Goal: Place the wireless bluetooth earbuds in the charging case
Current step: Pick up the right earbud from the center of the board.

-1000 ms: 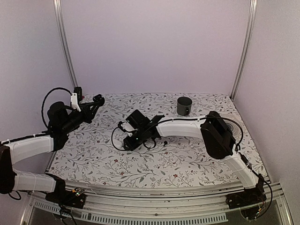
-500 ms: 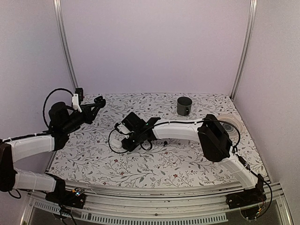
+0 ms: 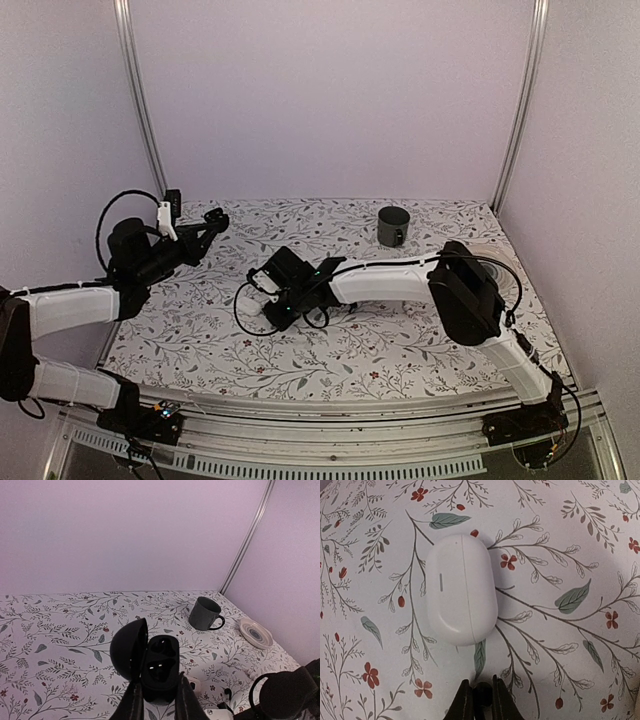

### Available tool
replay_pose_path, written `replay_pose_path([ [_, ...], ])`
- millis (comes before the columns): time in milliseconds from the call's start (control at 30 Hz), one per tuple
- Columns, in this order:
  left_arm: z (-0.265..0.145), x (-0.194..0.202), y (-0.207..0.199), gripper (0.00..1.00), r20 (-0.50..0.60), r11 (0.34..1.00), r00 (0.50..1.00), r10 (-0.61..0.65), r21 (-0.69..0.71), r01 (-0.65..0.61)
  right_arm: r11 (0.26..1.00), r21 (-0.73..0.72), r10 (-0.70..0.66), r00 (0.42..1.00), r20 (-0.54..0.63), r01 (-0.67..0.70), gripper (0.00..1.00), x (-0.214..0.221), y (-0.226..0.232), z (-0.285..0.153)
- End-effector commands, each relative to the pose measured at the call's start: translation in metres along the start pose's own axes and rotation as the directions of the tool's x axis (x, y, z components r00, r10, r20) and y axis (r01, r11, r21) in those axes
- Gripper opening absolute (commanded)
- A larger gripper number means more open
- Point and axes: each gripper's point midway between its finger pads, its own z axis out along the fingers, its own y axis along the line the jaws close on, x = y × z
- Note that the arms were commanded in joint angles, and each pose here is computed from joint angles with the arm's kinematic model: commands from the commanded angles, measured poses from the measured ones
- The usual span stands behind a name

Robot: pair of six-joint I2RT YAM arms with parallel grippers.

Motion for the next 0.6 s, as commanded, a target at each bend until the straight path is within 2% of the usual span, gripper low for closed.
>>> replay_pose_path([
  [0, 0.007, -0.002, -0.008, 0.0, 0.007, 0.998, 1.0, -0.005, 0.061, 0.005, 0.995, -0.003, 0.101, 0.993, -0.064, -0.101, 0.08, 0.032, -0.023, -0.018],
  [300, 0.028, 0.042, -0.066, 0.0, -0.074, 0.954, 0.993, 0.087, 0.294, -0.062, 0.948, -0.147, 0.297, 0.95, 0.092, -0.282, 0.05, 0.025, -0.061, -0.089],
  [567, 0.036, 0.071, -0.105, 0.0, -0.084, 0.867, 0.984, 0.16, 0.488, -0.099, 0.917, -0.249, 0.368, 0.902, 0.228, -0.311, 0.05, 0.003, -0.08, -0.147],
])
